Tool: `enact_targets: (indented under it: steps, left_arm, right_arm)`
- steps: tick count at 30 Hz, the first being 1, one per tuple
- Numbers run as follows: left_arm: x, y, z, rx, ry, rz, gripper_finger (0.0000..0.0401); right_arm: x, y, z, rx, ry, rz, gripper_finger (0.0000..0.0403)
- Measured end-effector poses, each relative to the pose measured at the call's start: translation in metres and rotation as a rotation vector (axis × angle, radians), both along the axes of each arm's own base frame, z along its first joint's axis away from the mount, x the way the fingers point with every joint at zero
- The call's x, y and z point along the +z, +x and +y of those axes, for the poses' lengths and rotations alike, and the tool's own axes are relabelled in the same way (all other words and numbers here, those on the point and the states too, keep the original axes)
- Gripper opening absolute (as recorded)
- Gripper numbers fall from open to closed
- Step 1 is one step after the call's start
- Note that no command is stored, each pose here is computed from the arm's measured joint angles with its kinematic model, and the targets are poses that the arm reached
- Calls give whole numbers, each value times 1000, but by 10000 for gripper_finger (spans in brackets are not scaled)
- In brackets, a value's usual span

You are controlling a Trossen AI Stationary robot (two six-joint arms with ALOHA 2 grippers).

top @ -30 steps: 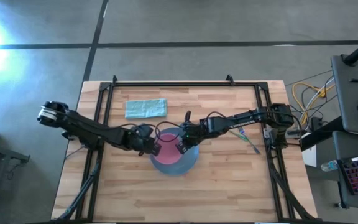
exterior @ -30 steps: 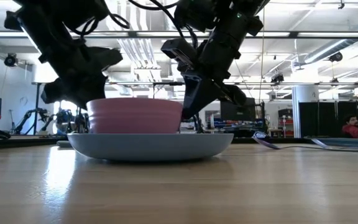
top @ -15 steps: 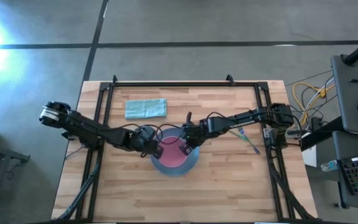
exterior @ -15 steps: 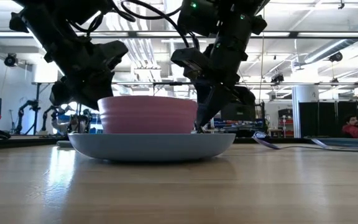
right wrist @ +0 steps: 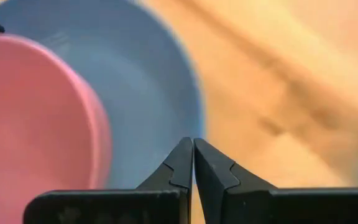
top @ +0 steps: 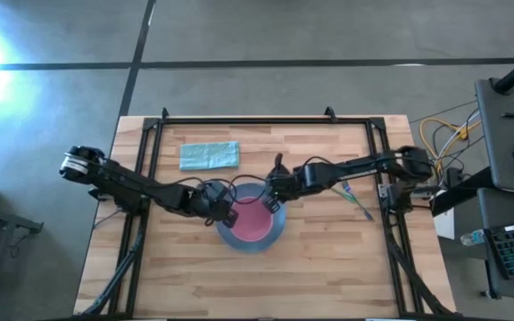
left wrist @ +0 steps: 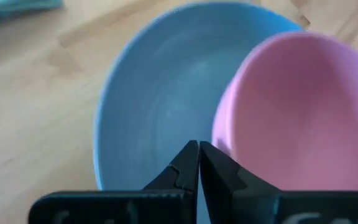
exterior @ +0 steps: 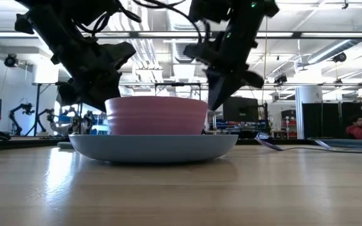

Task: Set table place
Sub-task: Adjust the position of the pink bowl upward, then put the blue spoon on the blue bowl

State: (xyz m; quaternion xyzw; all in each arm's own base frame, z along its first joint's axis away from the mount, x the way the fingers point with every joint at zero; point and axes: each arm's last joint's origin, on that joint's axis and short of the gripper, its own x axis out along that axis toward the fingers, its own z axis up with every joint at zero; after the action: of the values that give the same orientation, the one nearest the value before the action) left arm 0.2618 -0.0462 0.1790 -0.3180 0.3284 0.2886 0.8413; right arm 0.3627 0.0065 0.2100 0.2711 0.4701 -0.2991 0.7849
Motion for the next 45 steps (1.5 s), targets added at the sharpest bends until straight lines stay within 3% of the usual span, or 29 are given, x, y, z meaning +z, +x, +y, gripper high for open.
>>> enact_targets:
  steps: [4,9,14,21,27,31,37,45]
  left_arm:
    - [10,-4,4,16,48,-28,0]
    - [35,-10,8,-31,109,-102,0]
    - [53,-20,13,-26,74,-178,0]
    - [55,-26,16,-45,38,-198,0]
    - [51,-24,15,-24,-47,-196,0]
    - [57,-21,16,-8,-116,-228,0]
    - [76,-19,24,-10,-91,-287,0]
    - [90,-16,27,-4,-87,-328,0]
  right_arm:
    - [21,-18,-6,1,-91,43,9]
    - [32,-52,-28,8,-170,213,9]
    - [10,-85,-58,0,53,282,9]
    - [-17,-119,-65,32,81,367,10]
    - [-30,-125,-64,74,112,395,37]
    - [-26,-125,-65,67,72,404,59]
    - [-24,-126,-69,141,63,424,77]
    - [-48,-125,-72,175,82,498,78]
